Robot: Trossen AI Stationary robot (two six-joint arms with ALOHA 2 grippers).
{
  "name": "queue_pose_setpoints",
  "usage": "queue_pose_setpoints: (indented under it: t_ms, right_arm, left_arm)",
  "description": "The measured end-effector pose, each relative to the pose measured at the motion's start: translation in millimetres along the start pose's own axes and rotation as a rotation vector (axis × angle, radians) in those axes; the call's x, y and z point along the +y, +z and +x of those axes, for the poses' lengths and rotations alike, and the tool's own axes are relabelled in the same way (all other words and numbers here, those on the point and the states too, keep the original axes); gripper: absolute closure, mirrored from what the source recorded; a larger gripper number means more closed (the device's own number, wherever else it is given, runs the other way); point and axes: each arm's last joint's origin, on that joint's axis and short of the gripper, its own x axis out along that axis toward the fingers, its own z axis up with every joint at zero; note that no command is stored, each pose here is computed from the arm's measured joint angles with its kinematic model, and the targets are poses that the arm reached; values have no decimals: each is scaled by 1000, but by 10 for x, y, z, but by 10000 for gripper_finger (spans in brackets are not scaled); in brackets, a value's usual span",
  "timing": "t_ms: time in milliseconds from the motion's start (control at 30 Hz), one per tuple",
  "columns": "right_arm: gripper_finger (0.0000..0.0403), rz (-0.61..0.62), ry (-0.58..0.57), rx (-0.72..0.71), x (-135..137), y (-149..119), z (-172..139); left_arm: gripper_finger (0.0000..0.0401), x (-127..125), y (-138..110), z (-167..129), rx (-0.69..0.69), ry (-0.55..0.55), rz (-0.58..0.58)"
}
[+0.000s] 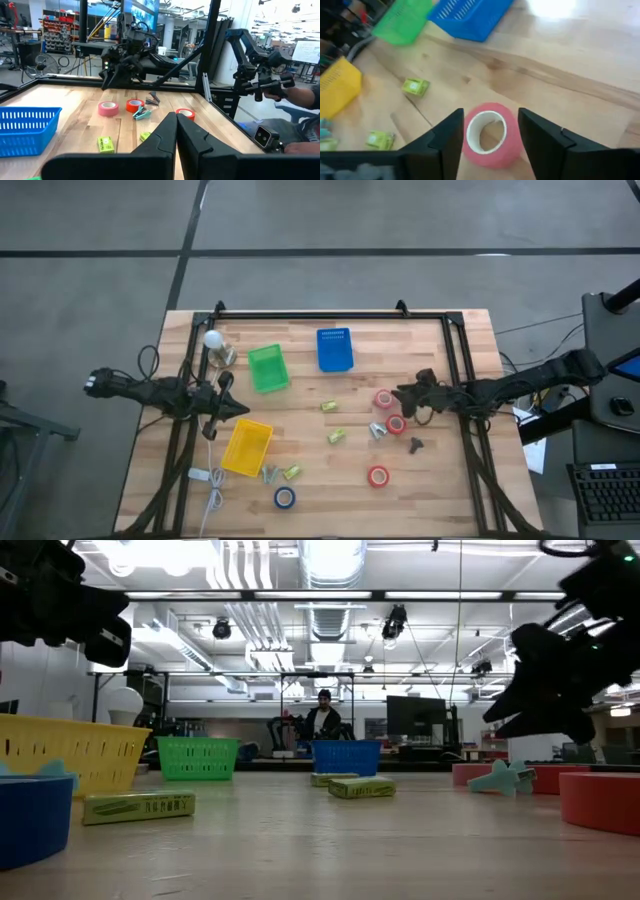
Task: Pick and place Stapler, Stapler remover, tape
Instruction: Put the pink tape into the blue bin
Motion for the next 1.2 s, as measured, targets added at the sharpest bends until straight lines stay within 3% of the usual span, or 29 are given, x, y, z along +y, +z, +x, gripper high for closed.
queue_pose_setpoints:
  t_ms: [367, 733, 1200]
  right_arm:
    - [202, -79, -143, 88, 225, 232, 240]
    - [212, -84, -221, 198, 253, 168, 462]
    - [244, -179, -342, 334, 267, 117, 552]
  left_arm:
    - [387, 0, 1, 0, -1, 1, 0]
    - [387, 1, 0, 0, -1, 4, 0]
    - [387, 1, 2, 0, -1, 3, 0]
